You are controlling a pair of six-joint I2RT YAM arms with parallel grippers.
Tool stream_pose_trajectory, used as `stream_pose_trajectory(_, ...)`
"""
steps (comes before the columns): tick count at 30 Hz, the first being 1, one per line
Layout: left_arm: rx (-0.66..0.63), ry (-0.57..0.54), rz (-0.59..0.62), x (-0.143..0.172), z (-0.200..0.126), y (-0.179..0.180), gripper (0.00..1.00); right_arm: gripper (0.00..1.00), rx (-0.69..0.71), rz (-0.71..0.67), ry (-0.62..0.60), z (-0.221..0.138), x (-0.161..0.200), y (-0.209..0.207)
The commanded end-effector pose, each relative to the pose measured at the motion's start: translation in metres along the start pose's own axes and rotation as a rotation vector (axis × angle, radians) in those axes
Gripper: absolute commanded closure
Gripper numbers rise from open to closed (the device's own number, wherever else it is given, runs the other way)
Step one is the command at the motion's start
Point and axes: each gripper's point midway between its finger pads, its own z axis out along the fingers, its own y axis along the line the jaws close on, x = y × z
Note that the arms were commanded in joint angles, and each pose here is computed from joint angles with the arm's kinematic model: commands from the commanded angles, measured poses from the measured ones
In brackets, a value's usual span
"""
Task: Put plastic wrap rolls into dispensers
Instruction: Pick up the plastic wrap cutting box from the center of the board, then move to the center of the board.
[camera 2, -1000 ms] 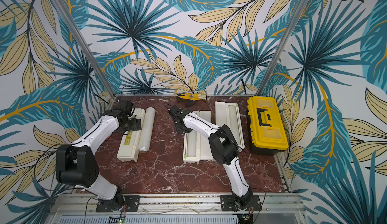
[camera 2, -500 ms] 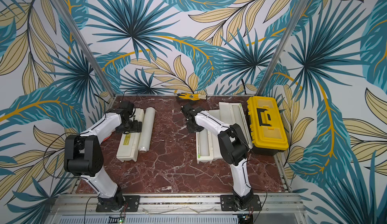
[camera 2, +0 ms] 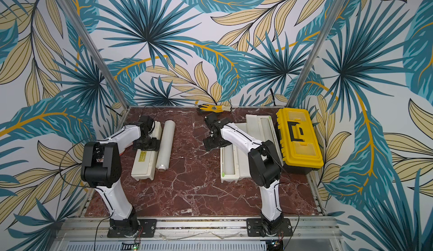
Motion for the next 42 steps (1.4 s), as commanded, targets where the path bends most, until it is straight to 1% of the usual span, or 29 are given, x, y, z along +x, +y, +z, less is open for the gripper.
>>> stream_pose_trajectory(1, -0.023, -0.02, -0.033, -0.009, -0.006, 0.009, 0.16, 0.01, -0.027, 0.021, -0.012, -0.018, 0.005, 0.001)
stream_pose_trajectory(4, -0.033, -0.065, -0.056, -0.01, -0.027, 0.015, 0.25, 0.01, -0.016, 0.025, -0.013, -0.021, 0.008, -0.002)
stream_pose_trajectory(5, -0.032, -0.079, -0.064, -0.011, -0.033, 0.016, 0.27, 0.01, -0.012, 0.029, -0.013, -0.021, 0.009, -0.003)
stream_pose_trajectory(10, -0.005, -0.153, -0.118, -0.004, -0.084, 0.022, 0.32, 0.01, -0.009, 0.04, -0.026, -0.024, 0.01, -0.005)
stream_pose_trajectory(14, 0.061, -0.225, -0.138, 0.006, -0.125, 0.007, 0.34, 0.01, -0.023, 0.036, -0.033, -0.027, 0.006, -0.002)
stream_pose_trajectory(16, 0.113, -0.278, -0.135, 0.011, -0.147, -0.015, 0.35, 0.01, -0.028, 0.034, -0.039, -0.028, 0.003, -0.002)
stream_pose_trajectory(18, 0.188, -0.299, -0.148, 0.016, -0.163, -0.041, 0.35, 0.01, -0.025, 0.044, -0.044, -0.029, 0.001, -0.004)
stream_pose_trajectory(21, 0.279, -0.305, -0.172, 0.024, -0.181, -0.079, 0.35, 0.01, -0.025, 0.095, -0.041, -0.031, 0.001, -0.015)
stream_pose_trajectory(23, 0.327, -0.292, -0.173, 0.029, -0.188, -0.105, 0.35, 0.01, -0.051, 0.138, -0.051, -0.033, 0.0, -0.022)
stream_pose_trajectory(24, 0.35, -0.276, -0.181, 0.033, -0.189, -0.119, 0.35, 0.01, -0.07, 0.158, -0.061, -0.036, -0.001, -0.025)
stream_pose_trajectory(26, 0.348, -0.264, -0.161, 0.037, -0.188, -0.144, 0.34, 0.01, -0.084, 0.176, -0.079, -0.04, -0.001, -0.03)
stream_pose_trajectory(28, 0.331, -0.241, -0.122, 0.041, -0.18, -0.168, 0.33, 0.01, -0.095, 0.186, -0.088, -0.043, 0.0, -0.034)
stream_pose_trajectory(31, 0.316, -0.2, -0.12, 0.047, -0.165, -0.194, 0.32, 0.01, -0.104, 0.19, -0.094, -0.047, 0.004, -0.036)
stream_pose_trajectory(33, 0.281, -0.191, -0.117, 0.049, -0.154, -0.205, 0.3, 0.01, -0.101, 0.189, -0.1, -0.048, 0.009, -0.038)
stream_pose_trajectory(35, 0.253, -0.186, -0.125, 0.052, -0.144, -0.212, 0.3, 0.01, -0.099, 0.187, -0.098, -0.049, 0.015, -0.04)
stream_pose_trajectory(42, 0.212, -0.127, -0.16, 0.062, -0.101, -0.235, 0.27, 0.01, -0.117, 0.182, -0.108, -0.053, 0.032, -0.039)
